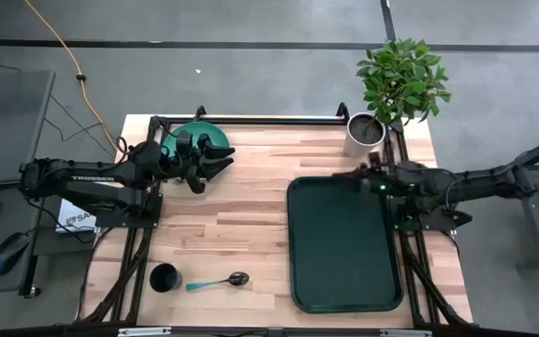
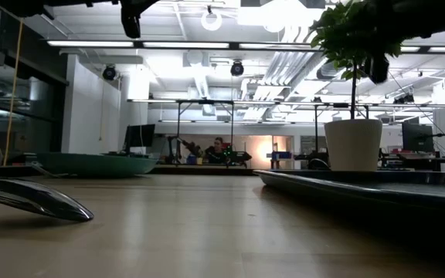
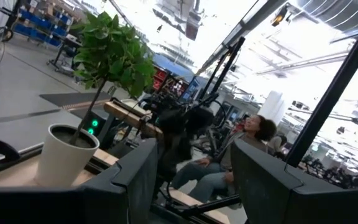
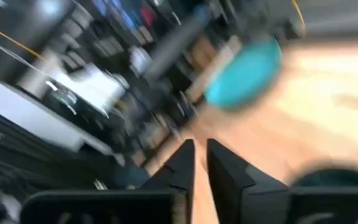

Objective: Pick and place plate/cup/fork/spoon on tray
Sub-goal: Move the green tray to the center of the table

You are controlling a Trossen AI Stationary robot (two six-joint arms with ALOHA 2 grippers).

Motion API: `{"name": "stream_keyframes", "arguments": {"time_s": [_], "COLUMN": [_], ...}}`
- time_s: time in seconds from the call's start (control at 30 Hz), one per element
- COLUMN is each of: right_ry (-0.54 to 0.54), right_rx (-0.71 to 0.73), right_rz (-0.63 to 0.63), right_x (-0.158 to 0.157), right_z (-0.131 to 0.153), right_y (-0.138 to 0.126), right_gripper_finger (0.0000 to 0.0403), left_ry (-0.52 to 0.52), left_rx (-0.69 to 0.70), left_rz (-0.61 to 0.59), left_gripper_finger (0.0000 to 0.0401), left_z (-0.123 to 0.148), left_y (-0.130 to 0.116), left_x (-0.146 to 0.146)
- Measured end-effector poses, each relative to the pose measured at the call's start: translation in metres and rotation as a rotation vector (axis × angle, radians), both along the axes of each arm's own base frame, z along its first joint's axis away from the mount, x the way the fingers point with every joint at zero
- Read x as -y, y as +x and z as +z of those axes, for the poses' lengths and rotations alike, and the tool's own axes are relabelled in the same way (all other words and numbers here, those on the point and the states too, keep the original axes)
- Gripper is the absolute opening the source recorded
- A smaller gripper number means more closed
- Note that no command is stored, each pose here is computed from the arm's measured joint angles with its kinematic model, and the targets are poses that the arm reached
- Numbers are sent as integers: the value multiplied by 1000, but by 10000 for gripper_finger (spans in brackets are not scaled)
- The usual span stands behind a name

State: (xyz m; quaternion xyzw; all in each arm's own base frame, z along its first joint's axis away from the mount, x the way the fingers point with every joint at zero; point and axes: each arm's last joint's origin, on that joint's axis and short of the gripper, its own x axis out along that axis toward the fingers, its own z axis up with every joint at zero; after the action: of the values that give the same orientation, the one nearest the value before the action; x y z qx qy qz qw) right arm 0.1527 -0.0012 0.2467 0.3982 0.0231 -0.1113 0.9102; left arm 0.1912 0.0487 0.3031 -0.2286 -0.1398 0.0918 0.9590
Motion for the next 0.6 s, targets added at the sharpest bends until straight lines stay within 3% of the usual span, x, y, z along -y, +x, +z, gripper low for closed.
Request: {"name": "stream_keyframes", "arguments": {"time_s": [0.3,0.4,0.6], "right_ry": [306,427,517], "right_rx": [-533,-691,-917], "right_rz": [116,123,58], "right_x": [-7,-11,-24], "right_z": [-28,-41,-58], "right_y": [7,3,-5], "right_gripper_finger": [149,156,153], "left_ry": [2,2,2], "left_rx": [0,0,0], "left_rz": [1,1,1], "left_gripper_finger": [188,188,188], "left_z": [0,0,0], "left_y": [0,0,0], "left_x": [0,0,0]}}
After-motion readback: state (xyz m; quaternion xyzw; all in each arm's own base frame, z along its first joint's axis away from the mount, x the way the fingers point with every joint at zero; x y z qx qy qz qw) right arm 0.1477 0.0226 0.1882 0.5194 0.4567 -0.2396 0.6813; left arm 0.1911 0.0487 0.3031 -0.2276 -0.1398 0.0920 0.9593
